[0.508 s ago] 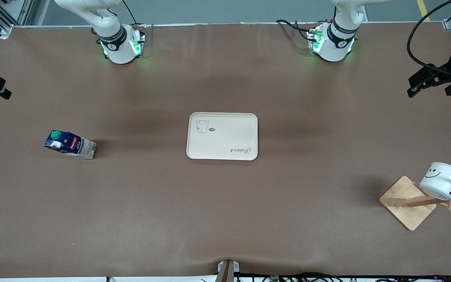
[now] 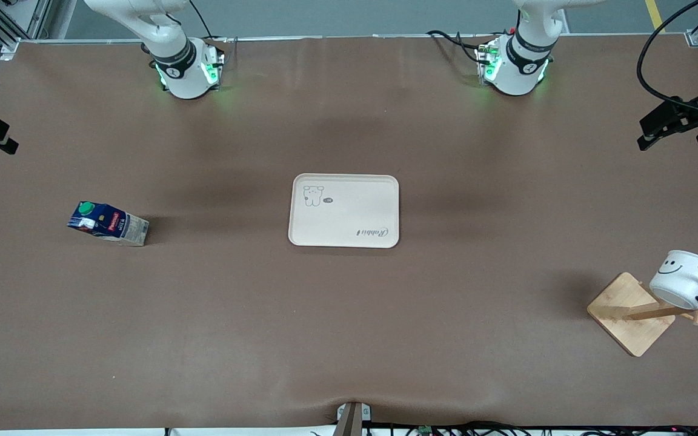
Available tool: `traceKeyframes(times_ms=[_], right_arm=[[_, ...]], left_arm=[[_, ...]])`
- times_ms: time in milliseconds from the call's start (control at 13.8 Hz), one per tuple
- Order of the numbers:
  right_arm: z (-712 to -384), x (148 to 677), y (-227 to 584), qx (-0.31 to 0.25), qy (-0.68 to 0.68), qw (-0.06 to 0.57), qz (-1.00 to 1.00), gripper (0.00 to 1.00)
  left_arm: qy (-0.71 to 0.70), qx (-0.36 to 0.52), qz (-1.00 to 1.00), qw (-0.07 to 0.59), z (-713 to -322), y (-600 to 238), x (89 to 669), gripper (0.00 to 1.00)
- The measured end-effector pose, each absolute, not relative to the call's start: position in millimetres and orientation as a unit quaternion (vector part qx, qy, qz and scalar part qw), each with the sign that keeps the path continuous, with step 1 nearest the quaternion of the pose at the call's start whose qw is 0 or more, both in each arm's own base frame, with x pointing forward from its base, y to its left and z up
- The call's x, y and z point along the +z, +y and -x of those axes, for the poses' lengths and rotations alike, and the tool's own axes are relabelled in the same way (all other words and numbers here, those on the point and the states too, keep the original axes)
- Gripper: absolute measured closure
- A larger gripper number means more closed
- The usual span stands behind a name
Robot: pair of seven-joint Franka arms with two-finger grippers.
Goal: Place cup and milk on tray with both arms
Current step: 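Move the left gripper toward the white mug on the wooden stand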
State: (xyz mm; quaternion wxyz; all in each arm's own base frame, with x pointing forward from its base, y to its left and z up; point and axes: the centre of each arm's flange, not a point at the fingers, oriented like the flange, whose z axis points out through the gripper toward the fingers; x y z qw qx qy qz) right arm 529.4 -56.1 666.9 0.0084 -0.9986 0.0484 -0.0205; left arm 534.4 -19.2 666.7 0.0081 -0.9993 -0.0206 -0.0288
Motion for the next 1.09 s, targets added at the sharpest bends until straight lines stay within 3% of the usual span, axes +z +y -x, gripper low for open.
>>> traceKeyframes(times_ms=[581, 1089], right_arm=[[-530, 666, -57, -0.020, 0.049, 0.008, 0.999, 0.00], [-535, 657, -57, -0.012, 0.049, 0.008, 0.999, 0.00]], left_arm=[[-0.067, -0.082, 0.994, 0.011, -556, 37, 639, 0.00], [-0.113, -0.172, 0.979, 0.009, -564, 88, 550, 0.00]])
